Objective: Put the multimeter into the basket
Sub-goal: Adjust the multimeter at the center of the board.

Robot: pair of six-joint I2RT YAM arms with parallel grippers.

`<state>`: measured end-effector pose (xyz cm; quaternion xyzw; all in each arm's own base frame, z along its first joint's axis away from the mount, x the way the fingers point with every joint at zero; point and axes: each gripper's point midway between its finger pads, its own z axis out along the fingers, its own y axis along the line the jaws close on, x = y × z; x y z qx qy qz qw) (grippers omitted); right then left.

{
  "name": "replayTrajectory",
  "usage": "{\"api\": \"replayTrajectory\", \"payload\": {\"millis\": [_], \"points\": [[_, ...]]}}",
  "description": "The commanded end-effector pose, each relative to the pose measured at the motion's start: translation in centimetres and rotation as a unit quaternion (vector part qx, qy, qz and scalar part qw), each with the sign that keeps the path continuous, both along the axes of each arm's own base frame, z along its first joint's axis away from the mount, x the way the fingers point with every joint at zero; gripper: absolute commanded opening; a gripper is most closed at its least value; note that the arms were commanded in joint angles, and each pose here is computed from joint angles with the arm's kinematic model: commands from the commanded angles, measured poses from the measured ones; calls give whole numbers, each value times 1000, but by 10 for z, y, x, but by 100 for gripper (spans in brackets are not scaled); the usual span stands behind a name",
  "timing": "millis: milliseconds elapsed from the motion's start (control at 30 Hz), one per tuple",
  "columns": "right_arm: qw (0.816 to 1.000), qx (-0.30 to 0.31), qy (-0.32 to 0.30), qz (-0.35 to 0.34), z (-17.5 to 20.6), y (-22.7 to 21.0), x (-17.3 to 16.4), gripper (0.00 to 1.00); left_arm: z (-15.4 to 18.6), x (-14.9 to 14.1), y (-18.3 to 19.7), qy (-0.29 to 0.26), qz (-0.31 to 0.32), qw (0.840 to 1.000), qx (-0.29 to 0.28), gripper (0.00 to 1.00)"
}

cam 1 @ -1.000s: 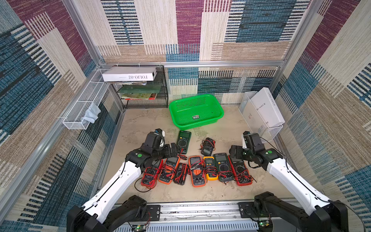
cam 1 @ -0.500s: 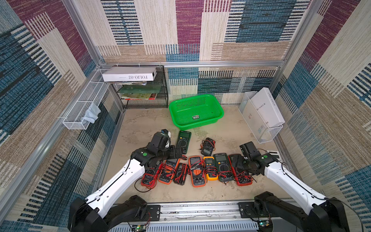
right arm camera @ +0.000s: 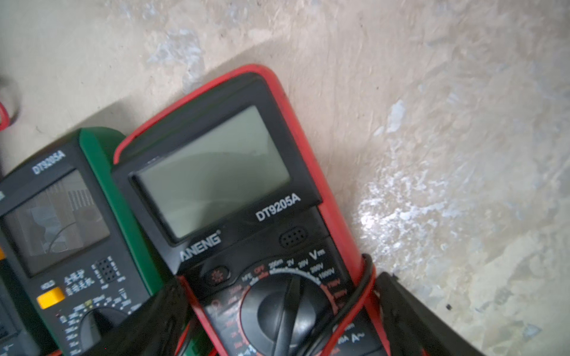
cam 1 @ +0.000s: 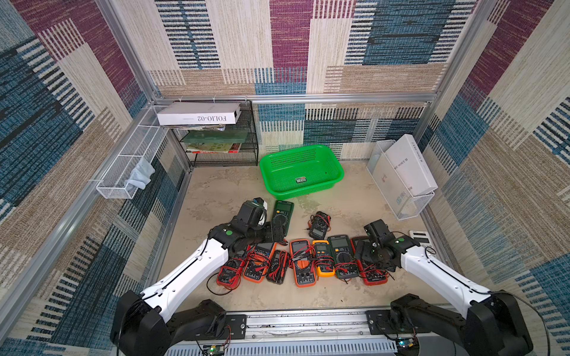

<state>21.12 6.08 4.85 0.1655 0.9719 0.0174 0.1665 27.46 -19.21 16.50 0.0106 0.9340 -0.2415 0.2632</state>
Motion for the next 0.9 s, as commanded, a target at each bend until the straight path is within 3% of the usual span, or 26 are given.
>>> {"api": "replayTrajectory", "payload": {"millis": [0, 333, 567, 867], "points": [[1000, 4, 5, -1, -6, 3, -1, 100, 4, 4, -6, -9, -8, 1000, -10, 99], [1000, -11, 7, -12, -13, 1, 3, 99, -1, 6, -14, -3, -23, 1000, -9, 99], [999, -36, -3, -41, -4, -13, 20, 100, -4, 5, -17, 3, -27, 1000, -9, 99], [999, -22, -27, -29, 14, -12, 32, 99, -4, 4, -22, 5, -38, 999, -10, 99]]}}
